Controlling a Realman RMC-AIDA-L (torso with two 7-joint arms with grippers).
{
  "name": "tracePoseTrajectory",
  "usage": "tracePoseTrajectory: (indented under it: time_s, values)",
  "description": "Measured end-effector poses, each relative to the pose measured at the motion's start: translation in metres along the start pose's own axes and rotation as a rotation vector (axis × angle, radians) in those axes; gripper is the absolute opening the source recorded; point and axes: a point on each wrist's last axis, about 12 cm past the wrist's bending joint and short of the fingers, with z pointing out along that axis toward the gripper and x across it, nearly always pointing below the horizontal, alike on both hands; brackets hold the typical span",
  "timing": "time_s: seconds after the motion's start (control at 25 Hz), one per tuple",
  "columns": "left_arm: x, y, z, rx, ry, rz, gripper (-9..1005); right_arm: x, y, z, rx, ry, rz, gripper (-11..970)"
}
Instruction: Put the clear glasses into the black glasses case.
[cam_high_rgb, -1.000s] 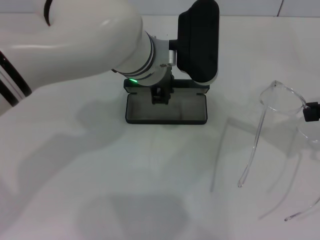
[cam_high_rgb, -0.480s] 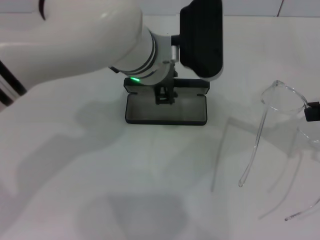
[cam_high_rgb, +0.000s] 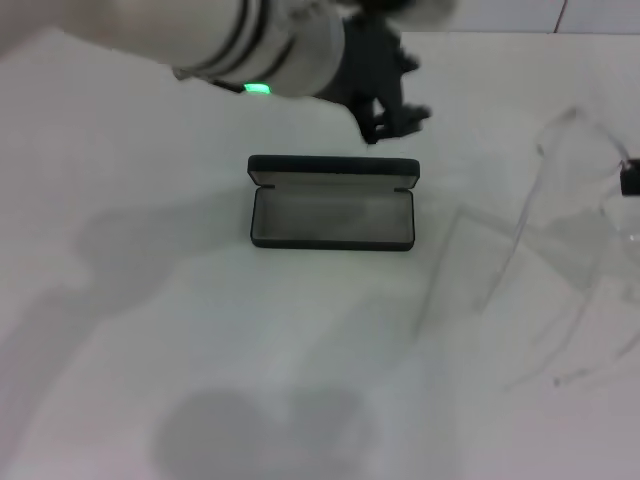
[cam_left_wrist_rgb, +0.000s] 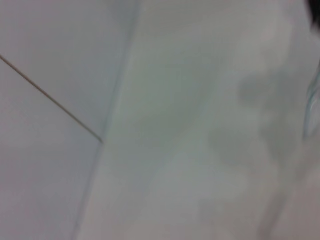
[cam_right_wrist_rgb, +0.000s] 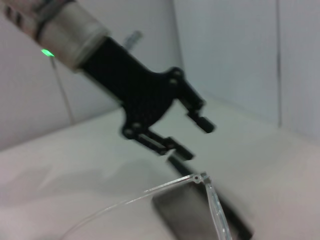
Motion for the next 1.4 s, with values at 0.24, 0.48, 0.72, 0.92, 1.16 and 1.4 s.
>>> tracePoseTrajectory:
  time_s: [0.24,0.48,0.72,0.92,1.16,1.4]
  values:
    - [0.002,0.001,-0.046,0.001,-0.26,-0.144,404,-0.003,-0.002,0.005,0.005,-0.166,-0.009,63]
    - [0.023,-0.005,-0.079,0.082,-0.591,-0.256,393,-0.001,-0.002,0.026,-0.061,-0.32,-0.004,63]
    - [0.041,-0.008,-0.079,0.164,-0.726,-0.316,163,-0.002,-0.002,0.051,-0.124,-0.391,-0.006,64]
    - [0.054,-0.008,-0.075,0.226,-0.785,-0.356,63,-0.008,0.0,0.065,-0.17,-0.438,-0.022,64]
    - [0.068,-0.004,-0.072,0.291,-0.83,-0.405,64,-0.012,0.007,0.072,-0.214,-0.497,-0.068,64]
    - [0.085,0.0,-0.066,0.361,-0.932,-0.454,64,-0.015,0.01,0.073,-0.235,-0.531,-0.087,64]
